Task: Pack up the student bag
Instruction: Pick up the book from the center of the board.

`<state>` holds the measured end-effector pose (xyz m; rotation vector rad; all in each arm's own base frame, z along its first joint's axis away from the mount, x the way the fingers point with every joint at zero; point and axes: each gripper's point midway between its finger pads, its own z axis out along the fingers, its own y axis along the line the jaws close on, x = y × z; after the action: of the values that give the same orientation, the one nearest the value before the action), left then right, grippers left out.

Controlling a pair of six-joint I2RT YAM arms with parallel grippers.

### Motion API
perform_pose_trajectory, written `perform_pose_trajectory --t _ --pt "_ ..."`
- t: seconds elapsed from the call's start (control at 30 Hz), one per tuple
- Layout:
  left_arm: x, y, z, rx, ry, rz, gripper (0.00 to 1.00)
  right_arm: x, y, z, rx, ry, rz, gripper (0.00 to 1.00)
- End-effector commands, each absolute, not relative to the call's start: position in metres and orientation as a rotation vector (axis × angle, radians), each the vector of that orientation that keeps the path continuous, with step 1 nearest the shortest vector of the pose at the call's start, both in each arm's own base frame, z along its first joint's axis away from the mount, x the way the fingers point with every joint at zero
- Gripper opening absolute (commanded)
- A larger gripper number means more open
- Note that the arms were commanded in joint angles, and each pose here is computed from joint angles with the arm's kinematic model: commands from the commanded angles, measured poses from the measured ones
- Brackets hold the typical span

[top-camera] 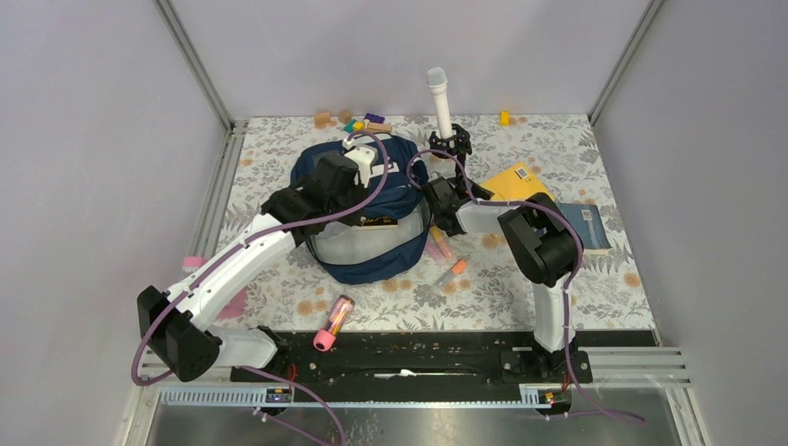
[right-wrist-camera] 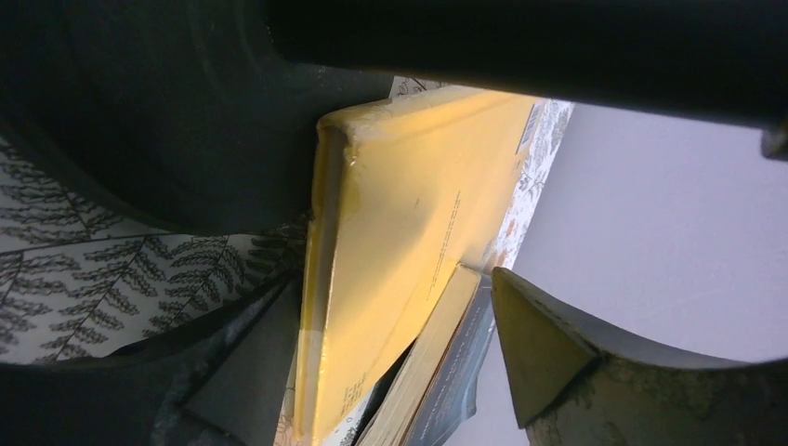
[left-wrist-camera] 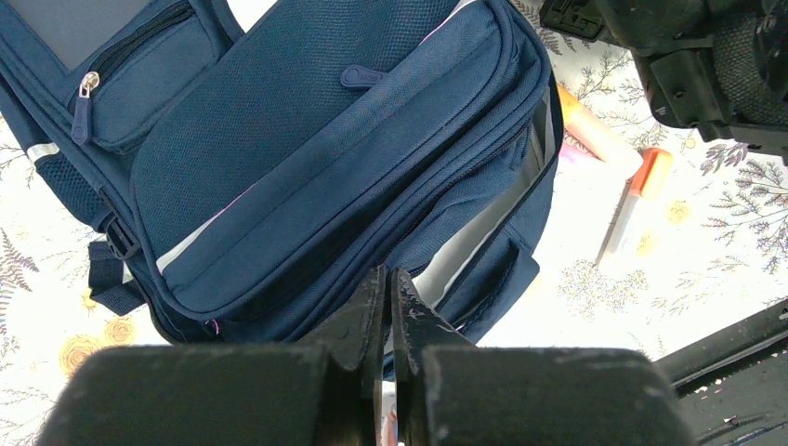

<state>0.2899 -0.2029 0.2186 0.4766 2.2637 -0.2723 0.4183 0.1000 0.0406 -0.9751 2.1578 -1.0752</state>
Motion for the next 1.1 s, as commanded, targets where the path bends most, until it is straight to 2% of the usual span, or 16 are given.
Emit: perform_pose_trajectory --t 0.0,0.2,0.43,0.6,0.87,1.07 --pt "0.306 -0.203 0.251 0.416 2.164 -0.278 0.0 0.427 0.096 0.043 -0.96 2.108 -1.156 0.74" --pt "0.306 -0.203 0.252 0.415 2.161 -0.282 0.0 0.427 0.095 0.043 -0.949 2.087 -1.166 0.46" --pt "0.306 -0.203 0.253 0.415 2.159 -0.283 0.0 0.427 0.093 0.063 -0.875 2.033 -1.18 0.26" --pt "0.306 -0.202 0.253 0.415 2.157 -0.278 0.0 0.423 0.087 0.1 -0.781 1.961 -1.194 0.0" --pt "0.305 -0.202 0.256 0.412 2.151 -0.278 0.0 0.401 0.084 0.179 -0.626 1.901 -1.168 0.0" --pt "0.304 -0.201 0.259 0.411 2.143 -0.285 0.0 0.369 0.074 0.228 -0.541 1.991 -1.028 0.0"
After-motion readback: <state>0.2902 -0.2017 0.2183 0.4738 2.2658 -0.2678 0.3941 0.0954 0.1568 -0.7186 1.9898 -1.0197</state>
